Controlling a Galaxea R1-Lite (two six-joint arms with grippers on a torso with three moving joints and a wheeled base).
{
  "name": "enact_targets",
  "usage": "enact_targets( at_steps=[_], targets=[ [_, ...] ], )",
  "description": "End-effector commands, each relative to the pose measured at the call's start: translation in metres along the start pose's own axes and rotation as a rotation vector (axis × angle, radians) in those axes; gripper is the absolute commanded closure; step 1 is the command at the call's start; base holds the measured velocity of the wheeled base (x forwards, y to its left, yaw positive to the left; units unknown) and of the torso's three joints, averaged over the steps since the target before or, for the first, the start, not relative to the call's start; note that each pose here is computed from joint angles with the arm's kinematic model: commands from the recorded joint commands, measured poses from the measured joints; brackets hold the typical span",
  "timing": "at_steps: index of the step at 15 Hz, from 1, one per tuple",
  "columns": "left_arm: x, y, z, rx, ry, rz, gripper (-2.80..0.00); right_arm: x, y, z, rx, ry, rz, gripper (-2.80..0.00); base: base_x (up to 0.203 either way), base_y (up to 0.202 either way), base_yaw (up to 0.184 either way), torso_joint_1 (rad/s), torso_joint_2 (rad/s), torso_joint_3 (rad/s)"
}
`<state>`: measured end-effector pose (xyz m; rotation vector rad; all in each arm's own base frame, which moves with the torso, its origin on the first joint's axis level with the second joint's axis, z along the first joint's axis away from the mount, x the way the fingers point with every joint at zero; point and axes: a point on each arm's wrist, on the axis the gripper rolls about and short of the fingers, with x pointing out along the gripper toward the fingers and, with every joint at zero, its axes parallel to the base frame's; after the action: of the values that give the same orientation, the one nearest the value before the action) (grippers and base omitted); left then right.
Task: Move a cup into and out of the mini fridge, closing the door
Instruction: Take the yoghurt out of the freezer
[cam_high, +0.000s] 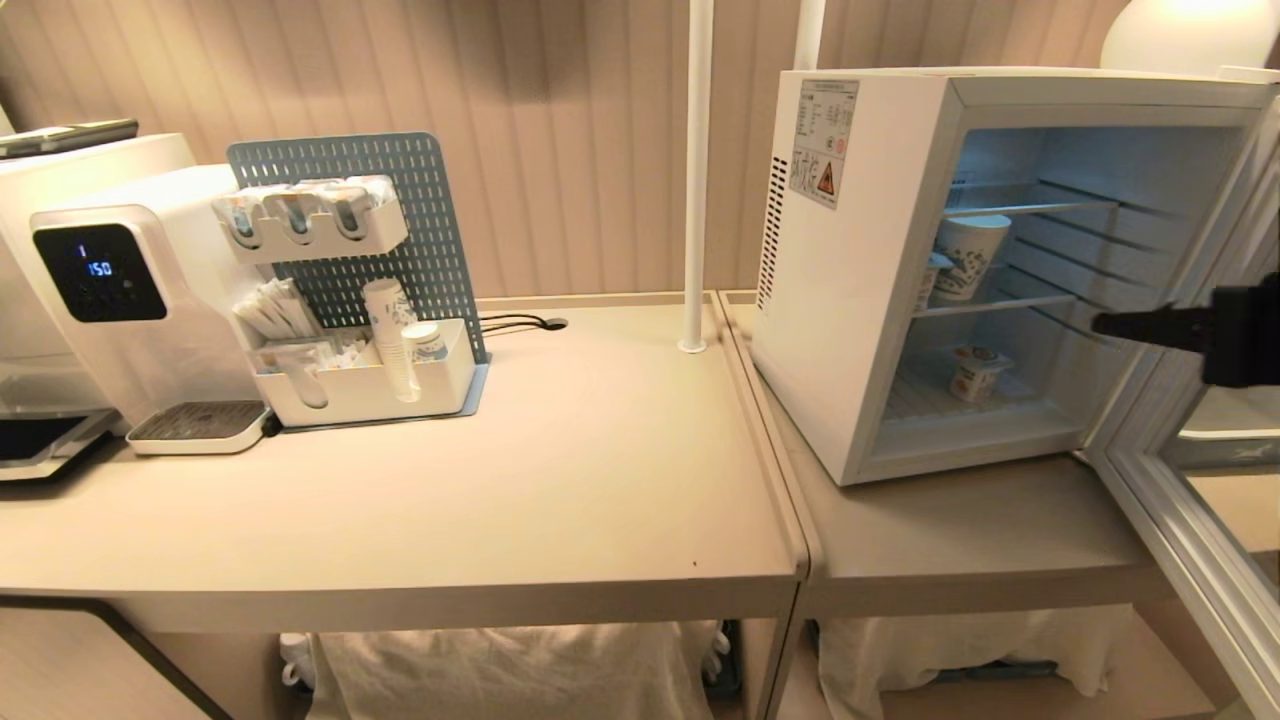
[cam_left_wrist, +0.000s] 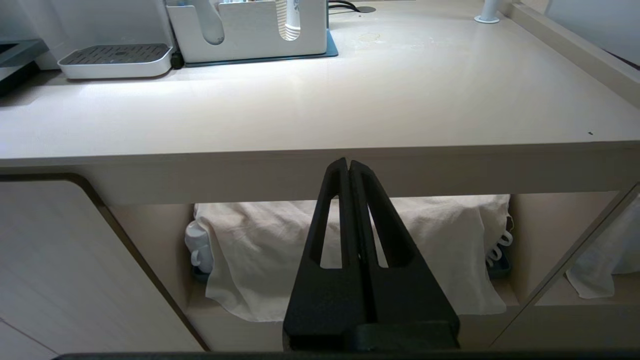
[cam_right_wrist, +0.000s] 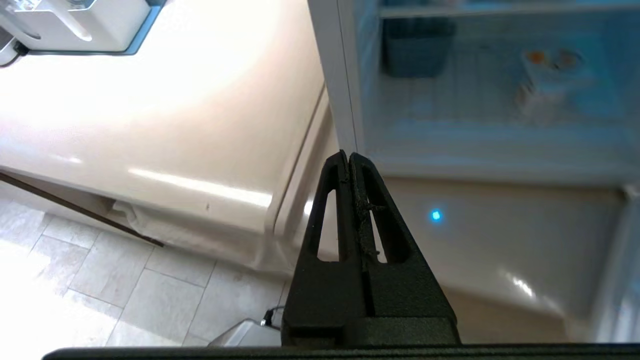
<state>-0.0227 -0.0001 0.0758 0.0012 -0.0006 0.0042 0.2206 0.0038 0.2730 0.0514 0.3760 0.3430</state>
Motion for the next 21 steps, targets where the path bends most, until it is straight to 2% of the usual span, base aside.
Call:
enact_targets(
  at_steps=[1, 5, 7, 17, 21],
  targets=[
    [0.0, 0.0, 0.0, -0.001, 0.001, 0.0, 0.0, 0.074, -0.028, -0.016, -0.005, 0.002, 0.016, -2.8, 0.0, 0.0, 0.0, 0.0, 0.0, 0.0],
    [0.0, 0.0, 0.0, -0.003, 0.002, 0.002, 0.0, 0.133, -0.054, -0.023, 0.027, -0.142, -0.063, -2.8, 0.0, 0.0, 0.0, 0.0, 0.0, 0.0],
    [0.0, 0.0, -0.001, -0.006, 0.002, 0.003, 0.0, 0.144, -0.061, -0.022, 0.029, -0.18, -0.109, -2.8, 0.0, 0.0, 0.0, 0.0, 0.0, 0.0],
    [0.0, 0.0, -0.001, -0.012, 0.002, 0.005, 0.0, 0.196, -0.082, -0.01, 0.021, -0.207, -0.135, -2.8, 0.0, 0.0, 0.0, 0.0, 0.0, 0.0],
    [0.0, 0.0, -0.001, -0.012, 0.002, 0.004, 0.0, 0.223, -0.092, -0.013, 0.029, -0.183, -0.135, -2.8, 0.0, 0.0, 0.0, 0.0, 0.0, 0.0]
  ],
)
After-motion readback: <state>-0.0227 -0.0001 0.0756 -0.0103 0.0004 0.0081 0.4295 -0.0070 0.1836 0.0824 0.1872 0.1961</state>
